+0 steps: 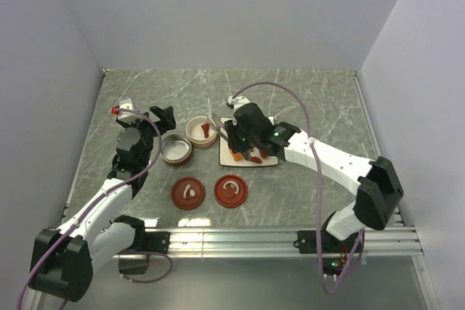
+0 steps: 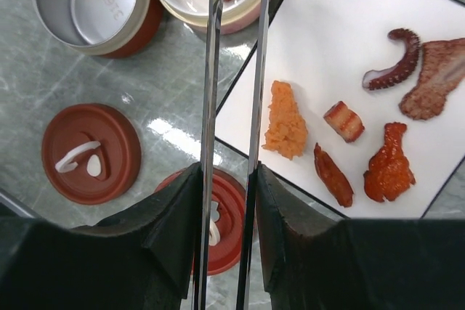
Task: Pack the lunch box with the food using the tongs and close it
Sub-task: Pick up the food using the clamp
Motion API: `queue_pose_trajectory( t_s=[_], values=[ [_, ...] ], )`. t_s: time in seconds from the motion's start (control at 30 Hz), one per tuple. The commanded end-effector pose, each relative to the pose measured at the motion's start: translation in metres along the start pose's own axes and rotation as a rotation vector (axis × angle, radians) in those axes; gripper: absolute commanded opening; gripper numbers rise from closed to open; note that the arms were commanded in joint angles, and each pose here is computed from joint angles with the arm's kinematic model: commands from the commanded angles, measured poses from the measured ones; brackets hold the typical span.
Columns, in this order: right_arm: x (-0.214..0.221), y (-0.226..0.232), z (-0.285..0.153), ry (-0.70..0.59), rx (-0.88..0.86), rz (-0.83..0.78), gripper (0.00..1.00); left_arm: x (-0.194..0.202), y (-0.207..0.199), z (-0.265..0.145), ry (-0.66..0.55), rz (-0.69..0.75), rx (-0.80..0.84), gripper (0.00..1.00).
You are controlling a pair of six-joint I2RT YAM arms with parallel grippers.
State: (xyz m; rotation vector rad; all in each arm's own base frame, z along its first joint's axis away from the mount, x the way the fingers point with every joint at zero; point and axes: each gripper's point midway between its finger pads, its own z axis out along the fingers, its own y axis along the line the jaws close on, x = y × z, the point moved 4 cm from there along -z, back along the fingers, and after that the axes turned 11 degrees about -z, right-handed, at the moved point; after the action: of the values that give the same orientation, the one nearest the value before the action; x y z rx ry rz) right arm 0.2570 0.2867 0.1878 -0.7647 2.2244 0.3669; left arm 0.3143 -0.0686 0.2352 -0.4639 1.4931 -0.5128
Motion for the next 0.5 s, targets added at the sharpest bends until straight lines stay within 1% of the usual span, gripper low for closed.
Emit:
queue_pose_trajectory(
  t_s=[0.0, 0.03, 0.13, 0.33, 0.37, 0.4, 0.47],
  values=[
    [-0.014, -0.006, -0.032, -0.109, 0.031, 0.041, 0.41, -0.013, -0.010, 0.003, -0.043, -0.014, 0.038, 1.00],
    [-0.013, -0.006, -0.041, -0.124, 0.030, 0.049, 0.41, -0.013, -0.010, 0.003, -0.040, -0.015, 0.038, 1.00],
    [0.006, -0.008, -0.049, -0.104, 0.050, 0.086, 0.41, -0.014, -0.010, 0.002, -0.044, -0.016, 0.039, 1.00],
    [0.057, -0.012, -0.056, -0.024, 0.109, 0.162, 0.42, -0.016, -0.011, 0.000, -0.048, -0.022, 0.049, 0.99],
    [0.060, -0.013, -0.061, -0.038, 0.105, 0.175, 0.42, -0.017, -0.012, -0.001, -0.050, -0.022, 0.053, 0.99],
    [0.071, -0.013, -0.061, -0.019, 0.105, 0.181, 0.42, -0.017, -0.011, -0.001, -0.051, -0.023, 0.052, 0.99],
    [0.075, -0.011, -0.067, -0.036, 0.089, 0.208, 0.42, -0.017, -0.012, -0.002, -0.051, -0.024, 0.057, 0.99]
  ],
)
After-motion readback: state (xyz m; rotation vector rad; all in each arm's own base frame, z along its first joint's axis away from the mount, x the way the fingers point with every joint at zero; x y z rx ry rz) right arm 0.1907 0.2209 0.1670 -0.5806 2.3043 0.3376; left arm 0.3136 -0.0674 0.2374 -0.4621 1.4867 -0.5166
